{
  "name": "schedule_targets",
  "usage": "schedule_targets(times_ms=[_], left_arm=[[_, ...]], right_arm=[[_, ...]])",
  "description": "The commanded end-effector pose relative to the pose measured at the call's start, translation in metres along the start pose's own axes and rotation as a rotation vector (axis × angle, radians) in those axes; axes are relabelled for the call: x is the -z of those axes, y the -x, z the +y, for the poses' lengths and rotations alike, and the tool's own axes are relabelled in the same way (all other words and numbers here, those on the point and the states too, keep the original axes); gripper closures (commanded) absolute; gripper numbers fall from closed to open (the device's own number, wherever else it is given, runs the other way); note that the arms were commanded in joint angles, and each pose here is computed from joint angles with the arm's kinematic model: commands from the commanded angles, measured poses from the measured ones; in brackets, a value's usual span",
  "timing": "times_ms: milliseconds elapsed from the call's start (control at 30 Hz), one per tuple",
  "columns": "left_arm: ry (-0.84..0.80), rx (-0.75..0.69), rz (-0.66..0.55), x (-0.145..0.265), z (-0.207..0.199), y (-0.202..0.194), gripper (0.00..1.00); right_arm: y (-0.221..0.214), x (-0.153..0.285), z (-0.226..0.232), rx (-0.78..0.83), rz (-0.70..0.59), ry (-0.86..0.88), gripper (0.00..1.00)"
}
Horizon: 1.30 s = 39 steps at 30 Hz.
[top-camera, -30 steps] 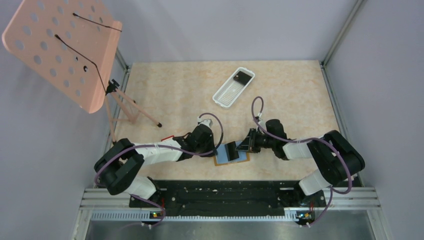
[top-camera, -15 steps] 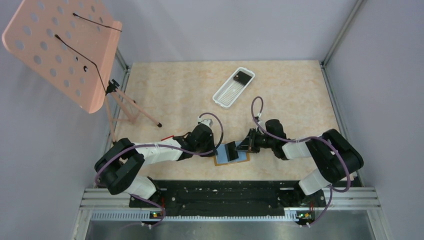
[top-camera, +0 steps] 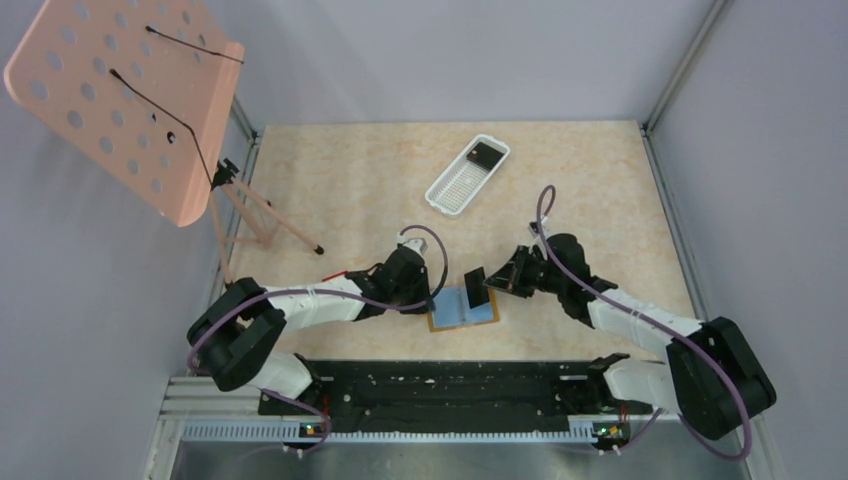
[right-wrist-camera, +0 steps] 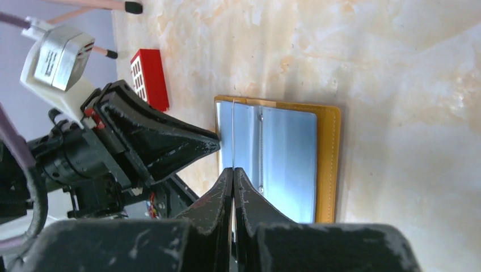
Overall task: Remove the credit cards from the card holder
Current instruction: Remove the credit card from the card holder, then place the credit card in the storage box.
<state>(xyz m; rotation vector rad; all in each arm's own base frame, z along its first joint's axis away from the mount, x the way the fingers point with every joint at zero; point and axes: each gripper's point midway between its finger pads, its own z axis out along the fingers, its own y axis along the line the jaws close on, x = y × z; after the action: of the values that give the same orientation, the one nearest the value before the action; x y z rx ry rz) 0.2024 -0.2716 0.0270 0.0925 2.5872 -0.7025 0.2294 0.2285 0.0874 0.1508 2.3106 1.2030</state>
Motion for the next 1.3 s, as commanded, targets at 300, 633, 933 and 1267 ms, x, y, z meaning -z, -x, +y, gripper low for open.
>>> schedule_targets(times_ms=[300,633,933,1267], left_arm=[[-0.217,-0.523,-0.351,0.076,-0.103,0.06,0.57],[-0.13,-0.813,-0.512,0.095,-0.144,0.05,0.53],[0.079,-0.938,-0.556,0.075,-0.152,0.051,0.51],[0.143,-0.948,-0.609,0.07,-0.152,0.057,0.65]], right_arm=[[0.035,0.036,0.051,-0.259,-0.132,0.034,1.0],[0.041,0.047,0.069,-0.287,-0.145,0.073,1.0],[0.037,0.05,0.074,-0.29,-0.123,0.097,1.0],[0.033,0.053,0.077,-0.287,-0.115,0.126,1.0]])
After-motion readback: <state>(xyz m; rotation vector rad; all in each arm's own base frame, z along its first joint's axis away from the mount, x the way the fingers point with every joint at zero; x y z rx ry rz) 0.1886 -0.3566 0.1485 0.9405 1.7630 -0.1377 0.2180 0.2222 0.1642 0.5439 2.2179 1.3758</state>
